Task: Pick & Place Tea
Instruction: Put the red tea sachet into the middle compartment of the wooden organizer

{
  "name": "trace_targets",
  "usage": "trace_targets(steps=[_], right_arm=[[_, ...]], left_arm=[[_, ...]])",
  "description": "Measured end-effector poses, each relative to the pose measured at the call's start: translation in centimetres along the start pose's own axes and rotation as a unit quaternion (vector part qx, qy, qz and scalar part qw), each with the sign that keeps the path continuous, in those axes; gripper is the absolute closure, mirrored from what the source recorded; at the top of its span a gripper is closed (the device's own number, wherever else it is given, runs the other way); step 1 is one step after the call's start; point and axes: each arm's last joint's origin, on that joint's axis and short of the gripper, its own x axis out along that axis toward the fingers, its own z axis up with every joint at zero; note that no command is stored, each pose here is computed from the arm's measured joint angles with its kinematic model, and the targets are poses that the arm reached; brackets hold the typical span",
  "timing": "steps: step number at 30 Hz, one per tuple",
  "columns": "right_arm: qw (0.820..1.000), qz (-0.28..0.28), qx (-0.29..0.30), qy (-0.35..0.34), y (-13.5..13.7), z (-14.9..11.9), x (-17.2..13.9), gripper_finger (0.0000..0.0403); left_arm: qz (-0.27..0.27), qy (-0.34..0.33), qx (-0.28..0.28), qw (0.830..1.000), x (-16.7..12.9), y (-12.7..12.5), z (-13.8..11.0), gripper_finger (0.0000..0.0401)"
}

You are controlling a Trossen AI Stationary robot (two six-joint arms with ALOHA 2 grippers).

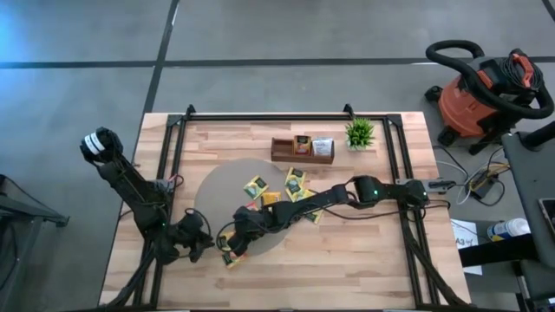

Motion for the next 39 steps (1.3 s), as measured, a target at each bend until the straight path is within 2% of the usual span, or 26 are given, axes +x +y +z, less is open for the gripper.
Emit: trace_targets(steps=[5, 8, 22, 31, 39], right_arm=[[1.0, 0.003, 0.019, -0.001, 0.0, 0.0, 0.0, 0.0298], [1.0, 0.016, 0.025, -0.007, 0.2, 0.1, 0.1, 0.0298], [0.999, 0.019, 0.026, -0.015, 0.2, 0.3, 0.2, 0.0298], [0.997, 0.028, 0.04, -0.053, -0.1, 1.4, 0.2, 0.0298], [0.997, 0.031, 0.041, -0.056, 0.0, 1.5, 0.2, 0.0298]], left_arm=[[0.01, -0.006, -0.079, 0.997, 0.3, 1.2, 0.0, 0.0282], [0.011, -0.009, -0.1, 0.995, 0.3, 1.3, 0.1, 0.0282], [0.018, -0.03, -0.127, 0.991, 0.9, 1.4, 1.0, 0.0282], [-0.011, -0.021, -0.128, 0.991, 0.9, 0.8, 1.0, 0.0282], [-0.018, -0.052, -0.129, 0.99, 0.9, 0.7, 1.2, 0.0282]])
